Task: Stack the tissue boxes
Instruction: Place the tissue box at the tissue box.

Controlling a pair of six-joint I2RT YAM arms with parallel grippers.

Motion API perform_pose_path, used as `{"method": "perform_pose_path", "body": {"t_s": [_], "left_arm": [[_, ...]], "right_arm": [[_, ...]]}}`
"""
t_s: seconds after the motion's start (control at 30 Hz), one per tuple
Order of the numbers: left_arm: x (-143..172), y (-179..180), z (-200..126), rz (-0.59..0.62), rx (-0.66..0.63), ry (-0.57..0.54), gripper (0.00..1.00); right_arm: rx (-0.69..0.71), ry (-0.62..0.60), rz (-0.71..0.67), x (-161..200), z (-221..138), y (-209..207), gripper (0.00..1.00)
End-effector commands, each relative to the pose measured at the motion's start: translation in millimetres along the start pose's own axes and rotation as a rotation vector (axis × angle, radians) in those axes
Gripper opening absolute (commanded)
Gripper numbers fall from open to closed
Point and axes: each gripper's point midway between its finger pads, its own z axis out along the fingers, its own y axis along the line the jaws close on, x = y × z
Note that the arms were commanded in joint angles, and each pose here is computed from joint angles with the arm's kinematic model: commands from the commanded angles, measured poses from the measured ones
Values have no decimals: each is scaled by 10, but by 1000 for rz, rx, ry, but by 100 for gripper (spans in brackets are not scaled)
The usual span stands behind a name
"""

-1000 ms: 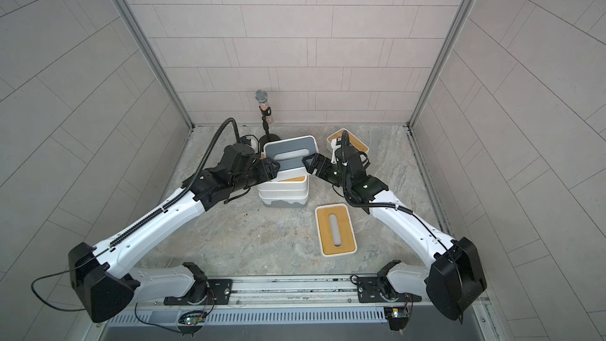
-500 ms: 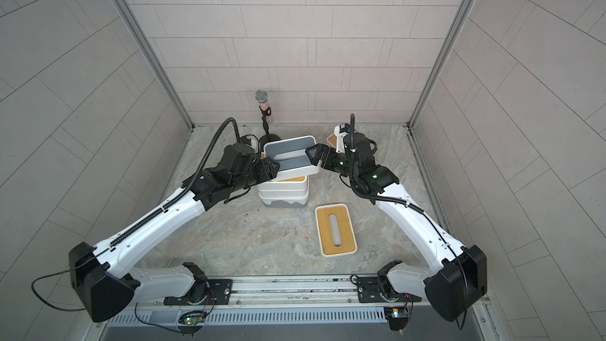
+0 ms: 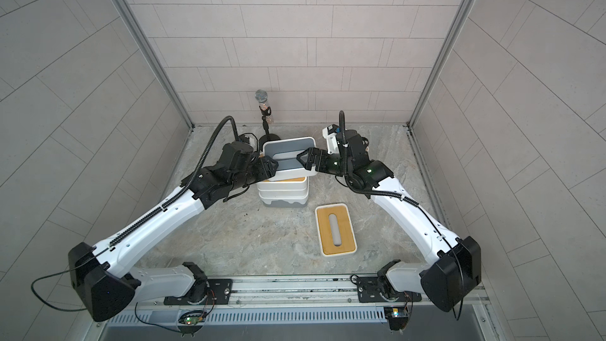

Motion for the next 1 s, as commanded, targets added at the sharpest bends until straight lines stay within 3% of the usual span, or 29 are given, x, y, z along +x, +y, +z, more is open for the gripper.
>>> {"method": "perform_pose_path", "body": {"t_s": [0.0,0.3,0.57,0.97], "left_arm": [[-94,36,-21,7,-18,-12,68],[-206,40,-34,-3,16,-17,68],[-110,24,-66,-21,67,5,68],[-133,189,-218,-16,4,-39,70]], "right_arm": [[-54,16,-26,36,-72,202,99],[-66,38,-46,139,-73,326,99],[-56,36,-55,139,-77,325,99],[2,23,-83,95,-70,236,99]]}}
